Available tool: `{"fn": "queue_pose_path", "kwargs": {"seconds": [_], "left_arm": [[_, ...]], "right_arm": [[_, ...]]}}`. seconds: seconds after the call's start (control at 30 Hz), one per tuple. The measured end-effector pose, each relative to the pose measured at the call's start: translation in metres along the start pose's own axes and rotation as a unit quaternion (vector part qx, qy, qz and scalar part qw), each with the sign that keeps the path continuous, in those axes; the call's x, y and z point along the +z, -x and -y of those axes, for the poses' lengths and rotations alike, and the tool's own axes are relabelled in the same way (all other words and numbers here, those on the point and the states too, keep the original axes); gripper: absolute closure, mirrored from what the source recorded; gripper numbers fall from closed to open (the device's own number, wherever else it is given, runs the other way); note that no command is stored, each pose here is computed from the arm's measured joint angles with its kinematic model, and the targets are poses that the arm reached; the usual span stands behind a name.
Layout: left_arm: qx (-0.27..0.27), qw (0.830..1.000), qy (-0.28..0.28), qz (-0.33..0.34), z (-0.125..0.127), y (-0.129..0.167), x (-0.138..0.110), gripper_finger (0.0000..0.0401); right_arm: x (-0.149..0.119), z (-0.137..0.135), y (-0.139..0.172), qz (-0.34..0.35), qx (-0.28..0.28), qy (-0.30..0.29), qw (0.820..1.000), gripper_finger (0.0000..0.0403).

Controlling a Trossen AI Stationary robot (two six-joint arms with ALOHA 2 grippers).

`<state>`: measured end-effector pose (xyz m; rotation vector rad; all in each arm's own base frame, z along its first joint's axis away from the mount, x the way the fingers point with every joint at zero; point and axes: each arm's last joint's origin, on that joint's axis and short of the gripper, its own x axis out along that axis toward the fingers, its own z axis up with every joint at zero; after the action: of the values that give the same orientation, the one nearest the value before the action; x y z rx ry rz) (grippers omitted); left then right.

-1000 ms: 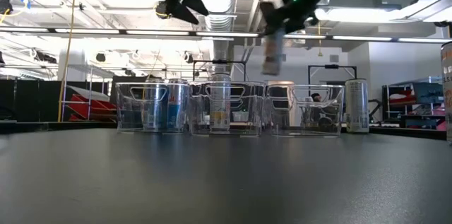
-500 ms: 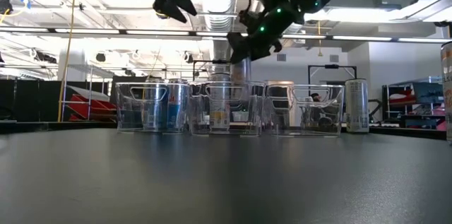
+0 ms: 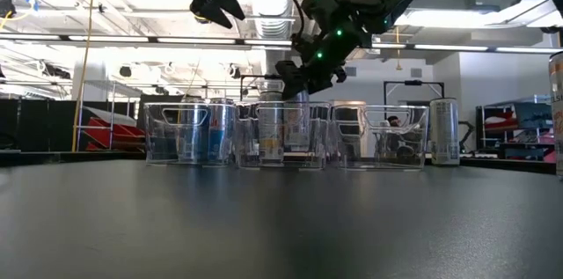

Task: Sort soda cans
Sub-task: Put the center white-yellow soda can into the center transparent bin

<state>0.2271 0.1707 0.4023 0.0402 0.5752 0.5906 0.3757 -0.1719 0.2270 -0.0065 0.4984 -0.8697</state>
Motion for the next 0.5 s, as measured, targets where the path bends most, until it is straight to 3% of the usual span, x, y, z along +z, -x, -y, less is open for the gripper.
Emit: {"fn": "queue_pose_path", "kwargs": {"seconds": [0.2, 0.5], "left_arm": [[-0.001, 1.000, 0.004, -0.003, 0.000, 0.000, -0.001, 0.0005], [-0.001, 1.000, 0.005, -0.005, 0.000, 0.000, -0.001, 0.0005]], "right_arm": [[-0.006, 0.004, -0.002, -0.008, -0.004, -0.029, 1.000, 0.0108], [-0.020, 0.003, -0.003, -0.024, -0.003, -0.022, 0.999, 0.0082]]}}
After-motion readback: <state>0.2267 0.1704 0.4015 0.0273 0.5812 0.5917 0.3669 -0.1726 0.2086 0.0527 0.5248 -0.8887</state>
